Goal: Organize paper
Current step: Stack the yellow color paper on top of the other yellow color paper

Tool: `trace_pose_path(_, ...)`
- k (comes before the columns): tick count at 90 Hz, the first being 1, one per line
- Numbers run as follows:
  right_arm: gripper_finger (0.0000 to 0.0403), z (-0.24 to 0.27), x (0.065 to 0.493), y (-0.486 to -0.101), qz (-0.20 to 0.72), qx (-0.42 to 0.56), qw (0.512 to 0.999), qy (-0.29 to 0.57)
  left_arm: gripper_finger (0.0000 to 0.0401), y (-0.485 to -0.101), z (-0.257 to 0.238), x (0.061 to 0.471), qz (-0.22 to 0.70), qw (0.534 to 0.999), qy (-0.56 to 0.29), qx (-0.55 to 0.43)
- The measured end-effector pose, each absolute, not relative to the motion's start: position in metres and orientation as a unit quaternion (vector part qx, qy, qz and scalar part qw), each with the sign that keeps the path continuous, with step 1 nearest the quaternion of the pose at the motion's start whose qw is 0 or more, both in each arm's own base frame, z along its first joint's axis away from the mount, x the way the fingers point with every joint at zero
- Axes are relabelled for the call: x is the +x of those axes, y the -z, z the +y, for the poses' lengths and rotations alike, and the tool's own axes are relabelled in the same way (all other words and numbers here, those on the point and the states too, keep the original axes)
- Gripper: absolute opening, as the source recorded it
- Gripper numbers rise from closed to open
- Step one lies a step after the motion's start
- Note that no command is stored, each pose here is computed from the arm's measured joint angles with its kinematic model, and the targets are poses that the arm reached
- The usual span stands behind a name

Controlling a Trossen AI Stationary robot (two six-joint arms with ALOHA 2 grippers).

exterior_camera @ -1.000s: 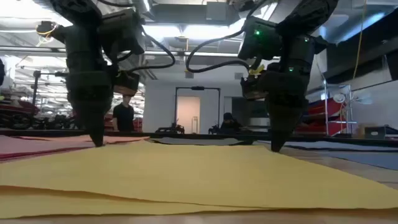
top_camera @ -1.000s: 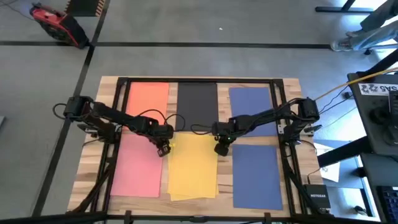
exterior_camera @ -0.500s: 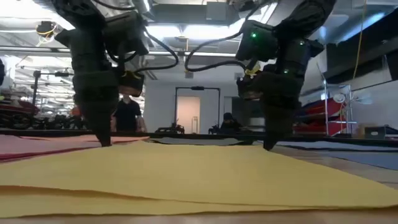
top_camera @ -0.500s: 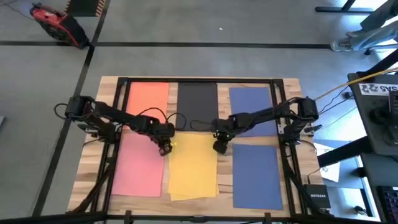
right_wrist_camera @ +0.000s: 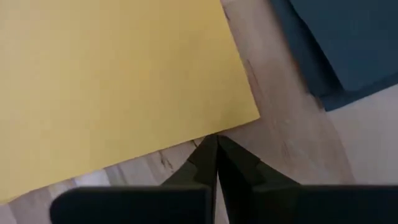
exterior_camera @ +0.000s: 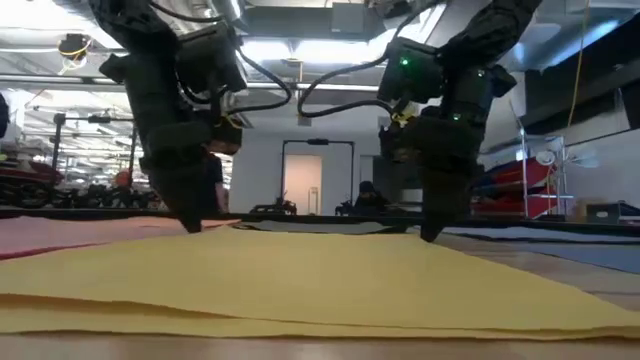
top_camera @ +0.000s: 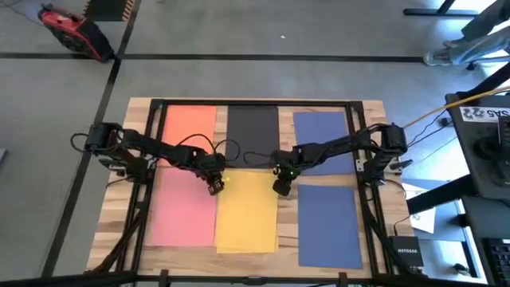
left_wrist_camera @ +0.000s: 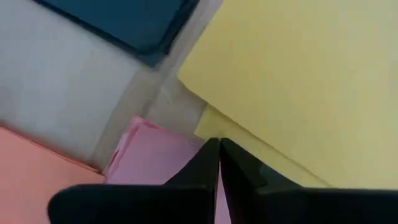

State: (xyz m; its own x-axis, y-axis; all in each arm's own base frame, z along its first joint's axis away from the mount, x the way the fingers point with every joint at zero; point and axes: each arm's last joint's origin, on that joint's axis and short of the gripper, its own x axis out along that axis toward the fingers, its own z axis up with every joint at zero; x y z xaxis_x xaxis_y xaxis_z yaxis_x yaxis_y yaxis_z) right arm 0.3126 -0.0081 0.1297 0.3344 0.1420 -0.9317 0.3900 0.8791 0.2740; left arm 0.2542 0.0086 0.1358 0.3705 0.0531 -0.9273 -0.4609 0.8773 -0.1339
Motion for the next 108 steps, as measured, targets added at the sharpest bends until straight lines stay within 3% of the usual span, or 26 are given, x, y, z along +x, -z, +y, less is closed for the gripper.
trace_pose_path(66, 0.0, -0.008, 0.311, -0.13, 0.581, 0.225, 0.779, 0.068, 0.0, -0.134, -0.008, 0.246, 0.573, 0.78, -0.16, -0.192)
trace_pose_path(108, 0.0, -0.007, 0.303, -0.134, 0.603, 0.226, 0.762, 0.073, 0.0, -0.139, -0.006, 0.253, 0.531, 0.797, -0.16, -0.238)
